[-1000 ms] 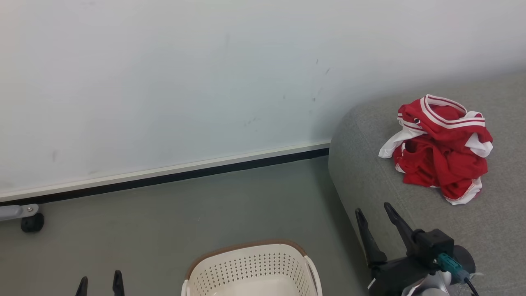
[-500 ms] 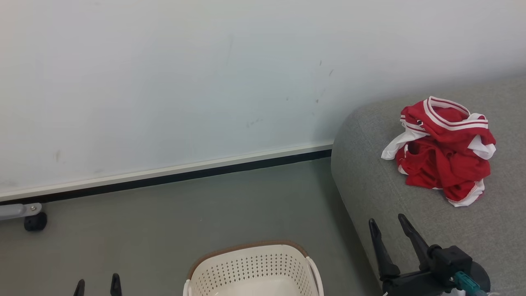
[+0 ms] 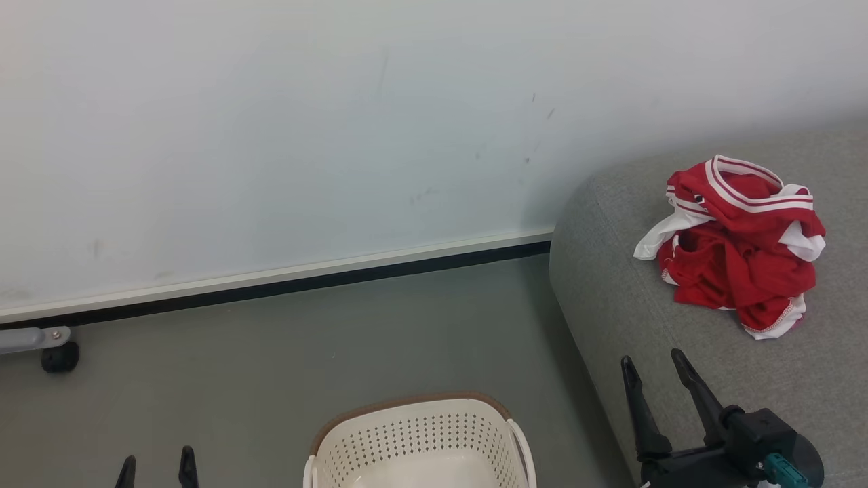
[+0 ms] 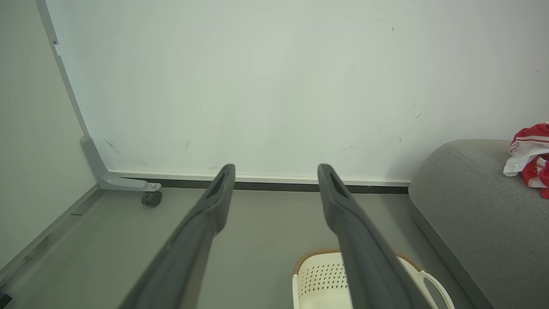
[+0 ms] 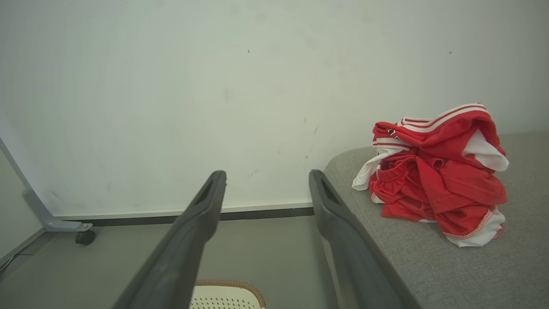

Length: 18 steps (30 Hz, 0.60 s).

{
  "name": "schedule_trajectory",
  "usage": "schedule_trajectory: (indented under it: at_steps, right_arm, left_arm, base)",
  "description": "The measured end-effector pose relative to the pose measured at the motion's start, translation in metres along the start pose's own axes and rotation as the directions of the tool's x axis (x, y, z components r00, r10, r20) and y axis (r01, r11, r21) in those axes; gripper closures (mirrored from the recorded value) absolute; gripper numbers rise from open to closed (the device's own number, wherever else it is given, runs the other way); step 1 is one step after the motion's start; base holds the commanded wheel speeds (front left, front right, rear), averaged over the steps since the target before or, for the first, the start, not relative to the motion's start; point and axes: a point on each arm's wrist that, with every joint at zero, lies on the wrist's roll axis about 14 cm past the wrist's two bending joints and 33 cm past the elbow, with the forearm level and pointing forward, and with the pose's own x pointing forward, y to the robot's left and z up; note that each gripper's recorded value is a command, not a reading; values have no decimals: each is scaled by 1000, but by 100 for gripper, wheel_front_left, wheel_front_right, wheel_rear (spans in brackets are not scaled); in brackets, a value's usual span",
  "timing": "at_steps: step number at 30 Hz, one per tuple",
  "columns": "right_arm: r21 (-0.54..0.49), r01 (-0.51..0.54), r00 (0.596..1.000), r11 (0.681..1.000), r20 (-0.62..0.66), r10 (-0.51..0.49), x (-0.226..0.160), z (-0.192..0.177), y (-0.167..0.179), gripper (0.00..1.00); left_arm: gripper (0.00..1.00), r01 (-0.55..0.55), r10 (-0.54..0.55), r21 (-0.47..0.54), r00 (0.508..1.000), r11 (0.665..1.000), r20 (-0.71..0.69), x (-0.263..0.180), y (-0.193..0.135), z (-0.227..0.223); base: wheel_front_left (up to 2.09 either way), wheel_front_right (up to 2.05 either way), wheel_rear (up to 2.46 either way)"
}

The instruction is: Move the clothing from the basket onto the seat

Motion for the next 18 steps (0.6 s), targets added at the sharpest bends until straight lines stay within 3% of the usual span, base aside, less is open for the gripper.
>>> schedule_trajectory:
  at_steps: [18]
  right_arm:
    - [1,28,1000,1000,7,-28,4,2,-5,0]
  left_arm:
    - [0,-20,20,17,1000,1000,3,1,7,1]
  base:
    - [0,0,0]
